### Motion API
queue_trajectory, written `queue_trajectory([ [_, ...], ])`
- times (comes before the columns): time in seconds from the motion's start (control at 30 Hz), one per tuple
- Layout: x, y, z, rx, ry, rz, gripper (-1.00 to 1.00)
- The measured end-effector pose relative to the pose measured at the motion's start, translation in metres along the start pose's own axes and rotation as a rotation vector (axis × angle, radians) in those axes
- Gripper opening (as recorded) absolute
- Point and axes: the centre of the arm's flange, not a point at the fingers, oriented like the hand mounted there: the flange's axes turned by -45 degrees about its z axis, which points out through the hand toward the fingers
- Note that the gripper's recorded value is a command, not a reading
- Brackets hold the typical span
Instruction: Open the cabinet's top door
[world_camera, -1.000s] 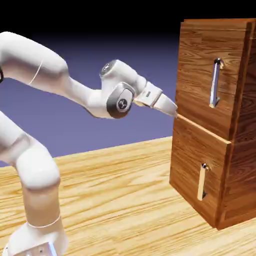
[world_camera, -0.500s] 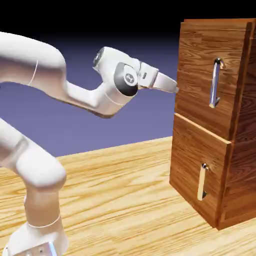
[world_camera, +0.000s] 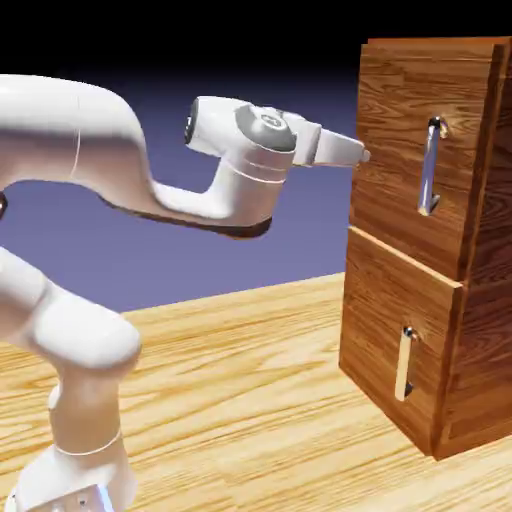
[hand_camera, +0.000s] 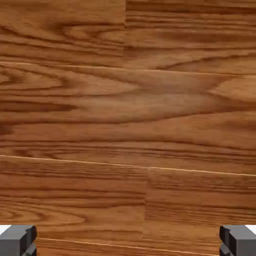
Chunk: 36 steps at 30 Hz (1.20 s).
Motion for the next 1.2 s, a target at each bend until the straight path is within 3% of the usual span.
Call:
queue_trajectory([
  [0.8,-0.034,0.106,0.038,-0.005,0.206,0.049,1.00],
  [0.97,-0.024,0.107,0.086,-0.005,0.205,0.049,1.00],
  [1.0,-0.024,0.107,0.087,-0.005,0.205,0.048,-1.00],
  [1.2,-0.027,0.095,0.068,-0.079,0.203,0.056,-1.00],
])
